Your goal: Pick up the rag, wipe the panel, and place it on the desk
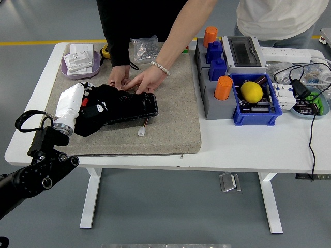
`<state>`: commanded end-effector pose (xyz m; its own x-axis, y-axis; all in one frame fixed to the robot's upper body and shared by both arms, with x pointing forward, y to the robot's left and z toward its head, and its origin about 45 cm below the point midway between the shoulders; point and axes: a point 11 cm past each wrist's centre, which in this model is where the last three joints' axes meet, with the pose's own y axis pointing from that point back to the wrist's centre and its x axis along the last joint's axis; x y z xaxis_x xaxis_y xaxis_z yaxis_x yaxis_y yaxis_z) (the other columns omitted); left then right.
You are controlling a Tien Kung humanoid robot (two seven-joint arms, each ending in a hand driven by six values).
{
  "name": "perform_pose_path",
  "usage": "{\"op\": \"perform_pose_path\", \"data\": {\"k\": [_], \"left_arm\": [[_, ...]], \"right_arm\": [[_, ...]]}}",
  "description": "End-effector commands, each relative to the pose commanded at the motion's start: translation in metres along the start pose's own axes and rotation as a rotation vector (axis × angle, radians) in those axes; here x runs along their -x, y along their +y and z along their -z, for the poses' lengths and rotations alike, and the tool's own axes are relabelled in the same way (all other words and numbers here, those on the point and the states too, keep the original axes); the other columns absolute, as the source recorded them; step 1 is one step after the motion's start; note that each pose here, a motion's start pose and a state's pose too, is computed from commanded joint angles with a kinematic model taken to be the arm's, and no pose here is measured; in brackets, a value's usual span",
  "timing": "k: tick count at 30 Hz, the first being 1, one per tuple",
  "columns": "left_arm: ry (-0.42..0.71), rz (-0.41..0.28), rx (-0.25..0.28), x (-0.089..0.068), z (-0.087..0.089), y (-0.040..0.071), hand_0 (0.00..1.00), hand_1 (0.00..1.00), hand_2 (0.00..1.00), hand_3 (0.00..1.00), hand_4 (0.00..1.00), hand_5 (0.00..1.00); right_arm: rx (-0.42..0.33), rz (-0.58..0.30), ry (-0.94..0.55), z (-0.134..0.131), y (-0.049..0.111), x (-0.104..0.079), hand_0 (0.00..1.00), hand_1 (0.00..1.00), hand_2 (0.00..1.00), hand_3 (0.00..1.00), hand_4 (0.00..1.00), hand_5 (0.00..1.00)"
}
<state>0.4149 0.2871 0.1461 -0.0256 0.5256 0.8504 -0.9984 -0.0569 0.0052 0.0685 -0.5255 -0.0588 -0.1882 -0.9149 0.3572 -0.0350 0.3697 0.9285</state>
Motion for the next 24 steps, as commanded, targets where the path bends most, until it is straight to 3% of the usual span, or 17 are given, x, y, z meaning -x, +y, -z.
{"op": "perform_pose_path", "data": {"k": [12,24], "left_arm": [[0.0,0.034,0.056,0.01,-0.027,-0.001,0.22,0.163,0.487,0.433,0.242,0.002],[-0.005,0.088,0.113,0.025,-0.048,0.007,0.222,0.164,0.487,0.432,0.245,0.002]], "right_arm": [[0.0,-0.004,0.005,0.0,0.0,-0.003,0.72,0.658,0.687,0.588,0.96,0.576],[-0.001,-0.007,0.006,0.001,0.001,-0.004,0.72,0.658,0.687,0.588,0.96,0.577]]}}
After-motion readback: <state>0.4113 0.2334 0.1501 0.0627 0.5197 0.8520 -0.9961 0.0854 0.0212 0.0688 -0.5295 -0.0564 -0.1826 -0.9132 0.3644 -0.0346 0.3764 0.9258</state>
